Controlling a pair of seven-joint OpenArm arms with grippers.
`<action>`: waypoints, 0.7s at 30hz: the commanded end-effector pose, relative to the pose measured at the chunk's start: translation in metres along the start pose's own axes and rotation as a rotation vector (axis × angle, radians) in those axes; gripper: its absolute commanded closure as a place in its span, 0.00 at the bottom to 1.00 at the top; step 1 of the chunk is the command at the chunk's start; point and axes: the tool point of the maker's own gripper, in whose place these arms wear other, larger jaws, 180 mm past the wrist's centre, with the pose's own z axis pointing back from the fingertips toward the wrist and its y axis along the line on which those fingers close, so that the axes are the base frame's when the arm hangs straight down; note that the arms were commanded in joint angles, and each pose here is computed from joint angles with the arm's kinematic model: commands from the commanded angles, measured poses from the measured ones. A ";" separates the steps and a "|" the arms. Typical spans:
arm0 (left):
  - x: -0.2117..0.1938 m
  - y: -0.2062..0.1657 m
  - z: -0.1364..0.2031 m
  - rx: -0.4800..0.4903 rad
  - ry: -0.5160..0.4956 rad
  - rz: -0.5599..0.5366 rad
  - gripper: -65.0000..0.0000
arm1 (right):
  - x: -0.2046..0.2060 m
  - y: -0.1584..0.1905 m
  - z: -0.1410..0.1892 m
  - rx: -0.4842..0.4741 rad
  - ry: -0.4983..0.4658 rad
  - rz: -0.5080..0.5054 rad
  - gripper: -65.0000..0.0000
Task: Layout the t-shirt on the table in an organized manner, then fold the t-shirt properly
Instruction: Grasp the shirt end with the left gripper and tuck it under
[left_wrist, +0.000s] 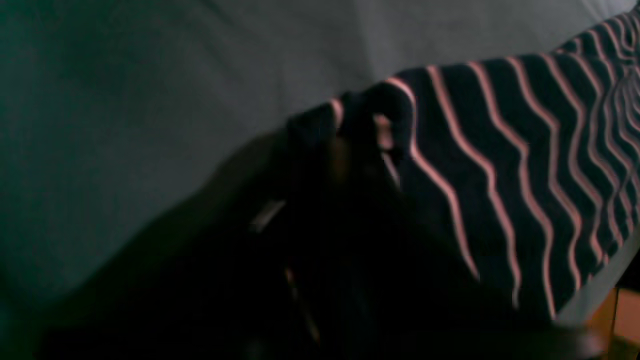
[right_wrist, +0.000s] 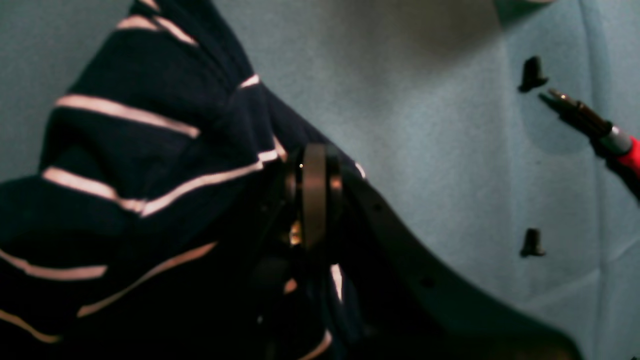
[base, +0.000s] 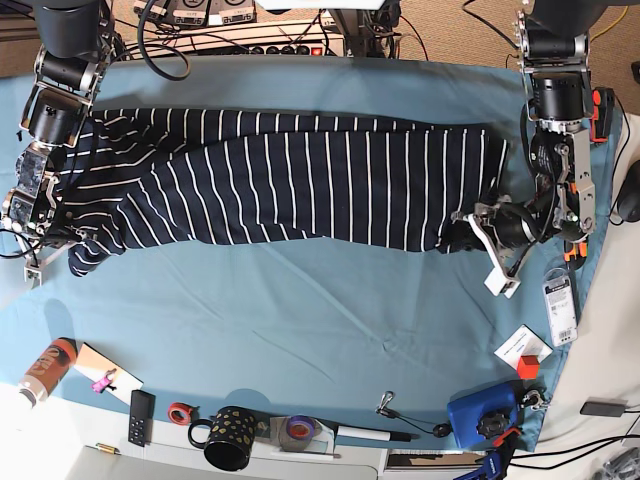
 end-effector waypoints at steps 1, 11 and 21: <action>0.020 0.002 0.007 0.011 -0.032 -0.028 1.00 | 0.023 -0.021 0.009 -0.051 -0.058 0.006 1.00; 0.030 0.017 0.012 0.090 -0.050 -0.023 1.00 | 0.028 -0.051 0.017 -0.126 -0.071 -0.023 1.00; 0.038 0.032 0.035 0.073 -0.126 0.029 1.00 | 0.026 -0.077 0.023 -0.137 -0.098 -0.162 1.00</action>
